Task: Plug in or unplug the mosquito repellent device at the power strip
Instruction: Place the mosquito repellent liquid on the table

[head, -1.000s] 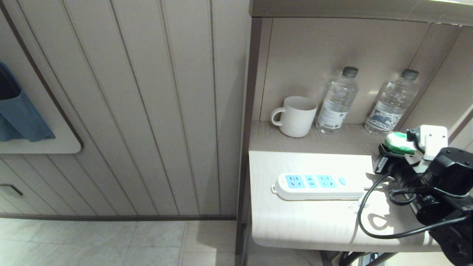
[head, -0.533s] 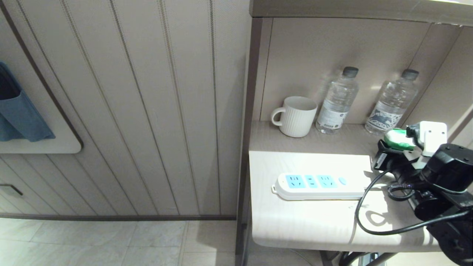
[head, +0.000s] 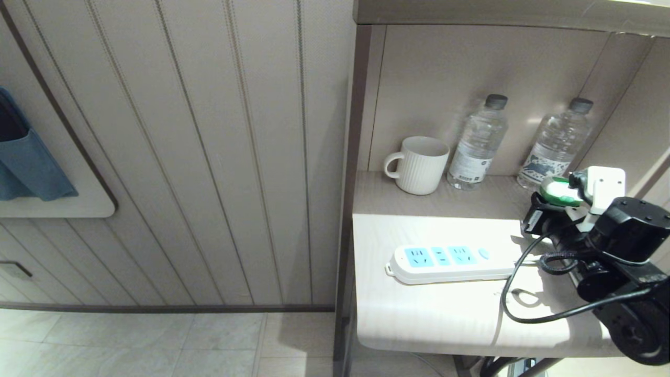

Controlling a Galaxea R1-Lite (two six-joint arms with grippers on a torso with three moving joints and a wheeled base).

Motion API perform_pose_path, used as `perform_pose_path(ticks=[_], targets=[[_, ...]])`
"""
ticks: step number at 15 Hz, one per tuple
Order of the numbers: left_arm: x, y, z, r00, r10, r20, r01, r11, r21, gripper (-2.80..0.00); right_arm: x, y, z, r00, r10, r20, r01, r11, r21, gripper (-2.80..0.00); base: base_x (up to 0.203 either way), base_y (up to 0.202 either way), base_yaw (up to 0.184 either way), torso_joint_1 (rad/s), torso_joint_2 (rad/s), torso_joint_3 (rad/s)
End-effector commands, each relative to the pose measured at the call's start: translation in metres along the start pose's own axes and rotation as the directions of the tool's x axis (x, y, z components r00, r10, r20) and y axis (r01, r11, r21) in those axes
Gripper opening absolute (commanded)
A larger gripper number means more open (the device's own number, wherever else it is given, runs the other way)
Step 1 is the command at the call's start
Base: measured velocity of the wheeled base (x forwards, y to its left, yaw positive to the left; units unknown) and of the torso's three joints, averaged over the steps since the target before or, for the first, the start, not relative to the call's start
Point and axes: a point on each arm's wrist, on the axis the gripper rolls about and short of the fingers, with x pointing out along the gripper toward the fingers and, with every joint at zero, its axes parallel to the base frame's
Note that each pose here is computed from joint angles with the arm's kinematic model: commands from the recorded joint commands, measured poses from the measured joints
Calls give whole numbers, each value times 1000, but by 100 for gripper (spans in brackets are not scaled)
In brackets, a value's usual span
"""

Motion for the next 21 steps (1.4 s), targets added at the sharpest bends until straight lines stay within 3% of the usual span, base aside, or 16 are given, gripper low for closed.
perform_pose_path(ticks=[1,21], targets=[[0,0,0,1000,0,-1,0,1000,0,-280,5,2,2,999,-3,41,2,1000,18,-280,0,0,0,0,0,0],[0,0,0,1000,0,0,0,1000,0,-280,10,5,-2,999,-1,37,1,1000,16,-280,0,0,0,0,0,0]])
